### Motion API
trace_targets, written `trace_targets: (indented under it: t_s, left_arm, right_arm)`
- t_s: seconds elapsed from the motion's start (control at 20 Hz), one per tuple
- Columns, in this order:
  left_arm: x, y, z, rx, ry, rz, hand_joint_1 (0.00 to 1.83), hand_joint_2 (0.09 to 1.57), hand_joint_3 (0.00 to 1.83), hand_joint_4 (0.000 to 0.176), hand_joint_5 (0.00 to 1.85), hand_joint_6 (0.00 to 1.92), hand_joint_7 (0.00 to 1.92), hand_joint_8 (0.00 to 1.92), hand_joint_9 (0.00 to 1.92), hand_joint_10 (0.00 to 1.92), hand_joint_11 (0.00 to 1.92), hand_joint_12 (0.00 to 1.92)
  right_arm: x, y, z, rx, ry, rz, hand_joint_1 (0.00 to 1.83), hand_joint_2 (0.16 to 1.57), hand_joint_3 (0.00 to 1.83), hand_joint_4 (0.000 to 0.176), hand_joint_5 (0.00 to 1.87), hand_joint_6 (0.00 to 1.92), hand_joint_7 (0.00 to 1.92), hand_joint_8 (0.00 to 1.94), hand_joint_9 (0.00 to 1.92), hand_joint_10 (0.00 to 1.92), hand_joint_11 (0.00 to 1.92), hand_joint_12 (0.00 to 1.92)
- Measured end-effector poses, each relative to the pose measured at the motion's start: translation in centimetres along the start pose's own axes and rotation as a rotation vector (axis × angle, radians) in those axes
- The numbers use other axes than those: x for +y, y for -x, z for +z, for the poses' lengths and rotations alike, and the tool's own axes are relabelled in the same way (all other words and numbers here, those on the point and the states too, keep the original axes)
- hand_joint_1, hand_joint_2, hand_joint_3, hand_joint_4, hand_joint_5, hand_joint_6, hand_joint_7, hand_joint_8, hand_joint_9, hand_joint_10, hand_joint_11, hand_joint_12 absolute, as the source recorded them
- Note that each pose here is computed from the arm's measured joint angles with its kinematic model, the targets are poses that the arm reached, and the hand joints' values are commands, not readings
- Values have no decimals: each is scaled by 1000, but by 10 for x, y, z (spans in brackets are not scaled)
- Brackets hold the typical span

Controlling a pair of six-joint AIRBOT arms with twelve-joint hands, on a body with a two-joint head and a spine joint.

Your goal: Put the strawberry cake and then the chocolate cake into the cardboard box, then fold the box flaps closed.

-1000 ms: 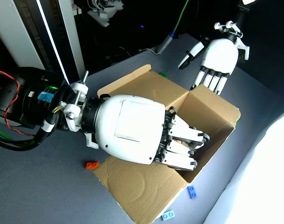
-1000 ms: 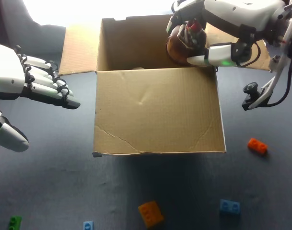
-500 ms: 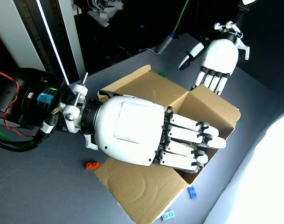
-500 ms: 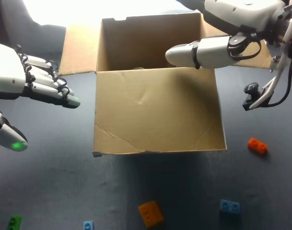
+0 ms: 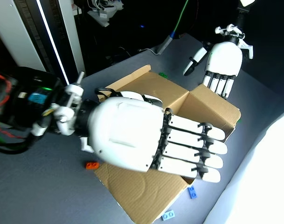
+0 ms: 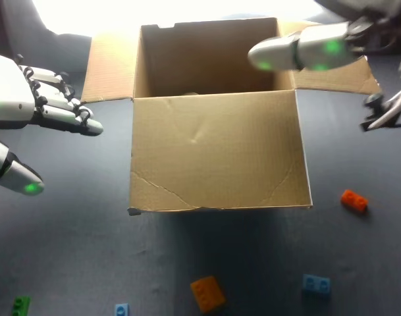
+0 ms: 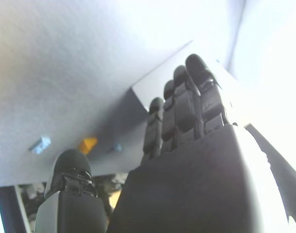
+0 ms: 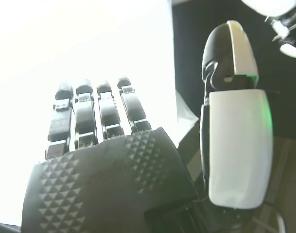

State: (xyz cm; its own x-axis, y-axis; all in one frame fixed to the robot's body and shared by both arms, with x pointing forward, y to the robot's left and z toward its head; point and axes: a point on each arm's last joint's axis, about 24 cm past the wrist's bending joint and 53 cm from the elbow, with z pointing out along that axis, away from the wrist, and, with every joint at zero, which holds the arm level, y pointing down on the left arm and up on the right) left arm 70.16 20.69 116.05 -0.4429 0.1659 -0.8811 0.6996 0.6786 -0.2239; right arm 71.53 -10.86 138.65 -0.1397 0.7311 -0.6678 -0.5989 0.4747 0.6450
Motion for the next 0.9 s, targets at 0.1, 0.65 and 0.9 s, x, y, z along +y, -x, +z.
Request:
trace_targets:
  t_s: [0.1, 0.65, 0.9]
  left_arm:
    - [4, 7, 0, -29, 17, -6, 161, 1113, 0, 63, 130, 5, 184, 4, 220, 5, 0, 783]
    - [7, 55, -6, -168, 34, -48, 71, 1225, 13, 47, 375, 29, 425, 12, 383, 28, 0, 1201]
    - [-5, 88, -18, -244, -26, -67, 93, 1202, 0, 60, 362, 9, 421, 0, 398, 24, 0, 1232]
  right_arm:
    - [-5, 13, -9, -22, -11, -10, 371, 970, 0, 0, 0, 0, 0, 0, 15, 6, 15, 29]
    - [-87, 23, -92, 60, -248, -105, 50, 1182, 3, 0, 401, 33, 457, 15, 438, 46, 0, 1126]
    - [-111, 0, -116, 140, -310, -150, 67, 1171, 0, 0, 266, 0, 352, 0, 378, 2, 0, 1050]
